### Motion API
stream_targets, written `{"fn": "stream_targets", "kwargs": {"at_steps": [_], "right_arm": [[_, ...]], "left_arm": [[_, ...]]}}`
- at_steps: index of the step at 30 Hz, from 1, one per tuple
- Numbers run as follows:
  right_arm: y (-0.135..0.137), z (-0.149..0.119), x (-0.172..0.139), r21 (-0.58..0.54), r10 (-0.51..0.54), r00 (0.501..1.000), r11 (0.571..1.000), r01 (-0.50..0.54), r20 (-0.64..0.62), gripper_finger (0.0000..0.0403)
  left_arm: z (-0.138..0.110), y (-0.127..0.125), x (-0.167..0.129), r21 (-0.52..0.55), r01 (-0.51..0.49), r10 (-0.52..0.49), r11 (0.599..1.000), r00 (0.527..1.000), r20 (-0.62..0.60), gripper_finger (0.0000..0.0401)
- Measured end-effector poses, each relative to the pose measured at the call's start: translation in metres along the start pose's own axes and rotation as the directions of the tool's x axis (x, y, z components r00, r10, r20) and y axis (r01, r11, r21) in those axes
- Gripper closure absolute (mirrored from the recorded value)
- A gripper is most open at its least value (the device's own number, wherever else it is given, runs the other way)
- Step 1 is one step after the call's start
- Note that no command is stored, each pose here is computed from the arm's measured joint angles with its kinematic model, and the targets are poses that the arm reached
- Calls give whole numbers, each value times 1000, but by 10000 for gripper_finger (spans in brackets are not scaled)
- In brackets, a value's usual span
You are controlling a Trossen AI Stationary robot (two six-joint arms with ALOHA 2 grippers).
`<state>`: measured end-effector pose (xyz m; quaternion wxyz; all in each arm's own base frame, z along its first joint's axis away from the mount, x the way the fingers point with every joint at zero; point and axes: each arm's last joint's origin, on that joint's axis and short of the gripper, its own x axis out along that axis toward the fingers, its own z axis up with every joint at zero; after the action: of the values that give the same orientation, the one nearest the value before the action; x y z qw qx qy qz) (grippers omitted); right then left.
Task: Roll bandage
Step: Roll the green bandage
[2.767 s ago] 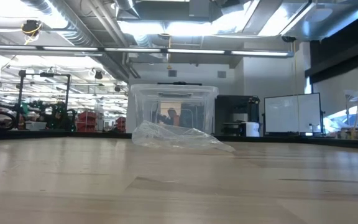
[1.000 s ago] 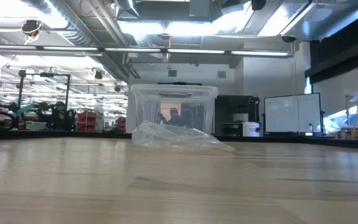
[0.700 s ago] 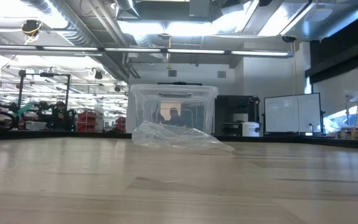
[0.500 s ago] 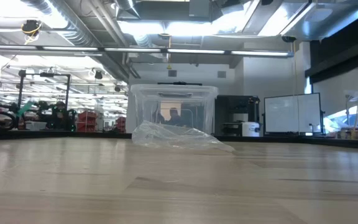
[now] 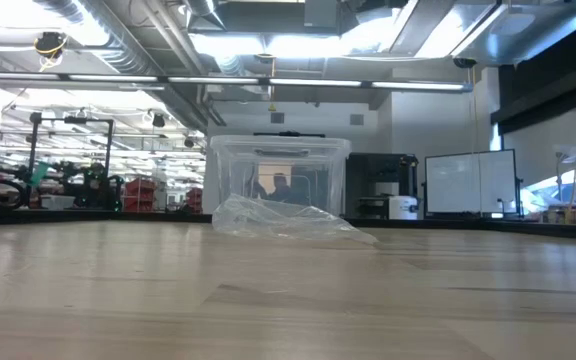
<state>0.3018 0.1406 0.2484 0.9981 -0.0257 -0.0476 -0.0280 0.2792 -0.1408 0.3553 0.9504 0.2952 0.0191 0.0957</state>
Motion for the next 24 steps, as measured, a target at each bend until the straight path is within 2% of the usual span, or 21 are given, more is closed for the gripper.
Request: {"fn": "stream_targets", "kwargs": {"at_steps": [3, 6, 9, 10, 13, 15, 19, 24], "right_arm": [[0, 2, 0, 7, 34, 999, 999, -34, 20, 241], [1, 2, 0, 3, 79, 996, 997, -80, 29, 304], [1, -1, 0, -60, 60, 998, 996, -60, -1, 377], [3, -2, -1, -89, 45, 999, 995, -46, -12, 389], [8, -2, -6, -160, -37, 999, 987, 30, -40, 387], [12, 2, -12, -185, -52, 997, 982, 43, -49, 394], [21, 13, -24, -178, 4, 999, 984, -11, -40, 396], [34, 27, -33, -148, 74, 997, 986, -73, 7, 399]], "left_arm": [[1, 0, 0, -7, -3, 3, 1000, 1000, 8, 388], [2, 1, 0, -18, -10, 10, 1000, 1000, 17, 388], [2, 1, 0, -19, -11, 11, 1000, 1000, 18, 388], [2, 1, 0, -19, -9, 9, 1000, 1000, 19, 388], [4, -2, -4, -1, -9, 9, 1000, 1000, 18, 388], [8, -2, -10, 25, -34, 33, 999, 999, 4, 388], [14, 7, -22, 54, -87, 88, 995, 996, -17, 388], [9, 11, -25, 150, -131, 148, 980, 983, -109, 388]]}}
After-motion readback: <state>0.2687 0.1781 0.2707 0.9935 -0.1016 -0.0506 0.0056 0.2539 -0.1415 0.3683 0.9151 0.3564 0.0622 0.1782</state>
